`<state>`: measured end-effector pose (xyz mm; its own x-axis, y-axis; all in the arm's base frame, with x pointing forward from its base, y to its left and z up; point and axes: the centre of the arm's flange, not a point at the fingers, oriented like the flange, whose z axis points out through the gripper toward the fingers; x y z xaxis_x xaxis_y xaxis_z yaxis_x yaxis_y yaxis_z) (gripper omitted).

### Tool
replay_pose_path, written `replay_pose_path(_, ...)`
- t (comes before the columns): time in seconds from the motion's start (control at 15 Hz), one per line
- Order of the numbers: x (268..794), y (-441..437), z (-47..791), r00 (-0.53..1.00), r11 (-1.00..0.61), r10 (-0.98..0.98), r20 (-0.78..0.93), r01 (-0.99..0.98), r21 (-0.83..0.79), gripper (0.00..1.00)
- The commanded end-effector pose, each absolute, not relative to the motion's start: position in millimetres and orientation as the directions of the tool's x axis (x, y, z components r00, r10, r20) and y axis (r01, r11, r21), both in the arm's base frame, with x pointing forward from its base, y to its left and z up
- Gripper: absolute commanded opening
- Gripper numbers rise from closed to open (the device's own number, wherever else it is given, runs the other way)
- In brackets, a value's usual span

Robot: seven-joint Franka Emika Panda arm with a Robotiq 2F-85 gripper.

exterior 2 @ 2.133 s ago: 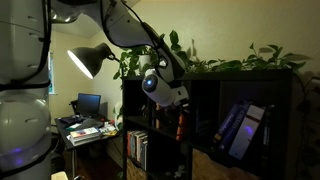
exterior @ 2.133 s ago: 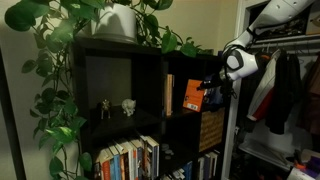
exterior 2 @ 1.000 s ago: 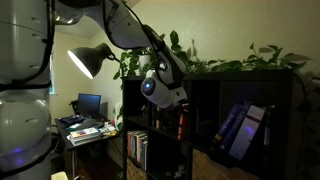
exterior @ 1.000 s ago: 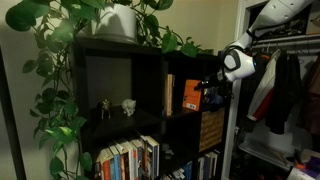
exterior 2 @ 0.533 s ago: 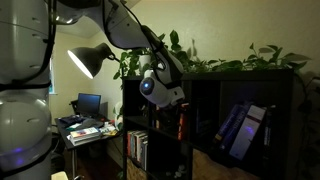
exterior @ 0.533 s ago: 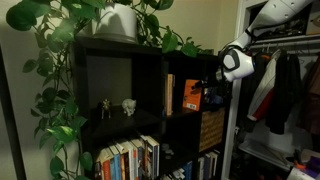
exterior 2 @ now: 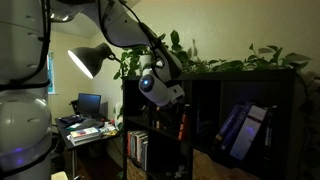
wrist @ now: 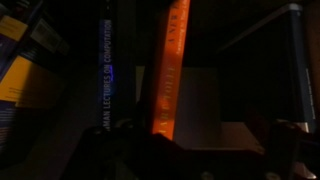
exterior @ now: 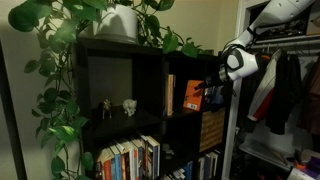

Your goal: Move the orange book from the top right compartment to the top middle compartment

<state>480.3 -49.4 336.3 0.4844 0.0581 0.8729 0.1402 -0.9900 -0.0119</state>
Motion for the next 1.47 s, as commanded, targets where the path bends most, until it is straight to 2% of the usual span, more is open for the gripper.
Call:
replay_pose_path(0.0,438,-84,356,0.525,-0.995,0.096,0.846,0.077,0.066,1.0)
replay_pose_path(0.27,424,-83,369,0.557,-0.996,0.086,0.826,0.064,0.06,1.0)
replay_pose_path(0.73,384,-115,390,0.745,-0.996,0.063,0.664,0.005,0.089,1.0)
replay_pose_path(1.4,356,-103,312,0.94,-0.99,0.122,0.318,0.136,-0.023,1.0)
